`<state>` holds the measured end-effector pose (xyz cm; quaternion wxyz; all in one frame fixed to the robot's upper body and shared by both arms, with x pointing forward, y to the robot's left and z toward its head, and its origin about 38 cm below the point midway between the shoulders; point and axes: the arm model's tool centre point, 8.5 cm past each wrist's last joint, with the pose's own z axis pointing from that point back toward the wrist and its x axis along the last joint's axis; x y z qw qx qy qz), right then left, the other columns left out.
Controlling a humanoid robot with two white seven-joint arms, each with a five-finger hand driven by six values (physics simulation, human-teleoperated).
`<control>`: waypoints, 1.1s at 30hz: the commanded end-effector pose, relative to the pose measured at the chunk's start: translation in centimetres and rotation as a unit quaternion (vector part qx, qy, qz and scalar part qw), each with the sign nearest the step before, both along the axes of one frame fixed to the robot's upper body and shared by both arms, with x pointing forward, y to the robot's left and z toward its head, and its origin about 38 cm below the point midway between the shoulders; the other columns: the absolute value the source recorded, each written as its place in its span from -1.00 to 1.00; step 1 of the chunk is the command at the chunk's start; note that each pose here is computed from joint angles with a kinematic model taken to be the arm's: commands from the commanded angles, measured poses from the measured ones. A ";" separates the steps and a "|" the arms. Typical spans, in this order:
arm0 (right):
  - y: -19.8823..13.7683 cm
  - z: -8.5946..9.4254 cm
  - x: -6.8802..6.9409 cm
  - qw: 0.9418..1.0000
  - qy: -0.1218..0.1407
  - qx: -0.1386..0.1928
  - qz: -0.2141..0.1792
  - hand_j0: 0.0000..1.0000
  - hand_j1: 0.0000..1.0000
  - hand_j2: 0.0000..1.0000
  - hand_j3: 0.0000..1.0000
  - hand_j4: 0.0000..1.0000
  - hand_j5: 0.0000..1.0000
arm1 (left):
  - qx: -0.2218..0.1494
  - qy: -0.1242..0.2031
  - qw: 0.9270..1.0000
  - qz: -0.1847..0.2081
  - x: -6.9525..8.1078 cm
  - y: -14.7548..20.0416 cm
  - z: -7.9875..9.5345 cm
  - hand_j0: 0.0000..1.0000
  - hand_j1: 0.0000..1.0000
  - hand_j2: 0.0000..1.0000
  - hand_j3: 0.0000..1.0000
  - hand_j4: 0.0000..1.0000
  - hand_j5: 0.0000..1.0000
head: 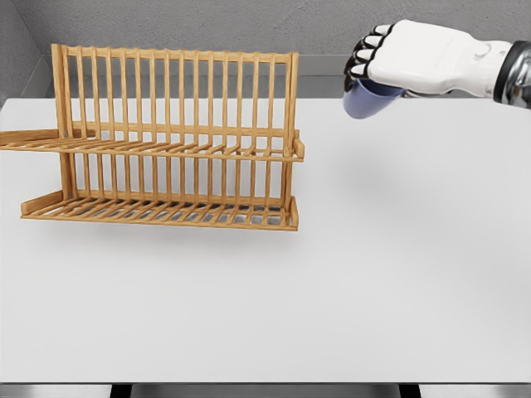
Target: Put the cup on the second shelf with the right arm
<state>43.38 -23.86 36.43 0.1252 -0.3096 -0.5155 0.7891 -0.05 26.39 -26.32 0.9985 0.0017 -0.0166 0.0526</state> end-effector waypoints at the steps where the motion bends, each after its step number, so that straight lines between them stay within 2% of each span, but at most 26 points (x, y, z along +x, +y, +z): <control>1: 0.6 0.2 -0.5 1.000 -0.005 0.001 0.010 0.29 0.29 0.29 0.29 0.29 0.29 | 0.000 0.000 1.000 0.000 0.0 0.0 0.0 1.00 1.00 1.00 1.00 1.00 1.00; 14: 4.8 0.2 -0.8 0.998 -0.006 0.027 0.063 0.29 0.29 0.29 0.29 0.29 0.29 | 0.000 0.000 1.000 0.000 0.0 0.0 0.0 1.00 1.00 1.00 1.00 1.00 1.00; 33: 9.5 -0.7 -1.2 0.993 0.011 0.047 0.108 0.29 0.29 0.29 0.29 0.29 0.29 | 0.000 0.000 1.000 0.000 0.0 0.0 0.0 1.00 1.00 1.00 1.00 1.00 1.00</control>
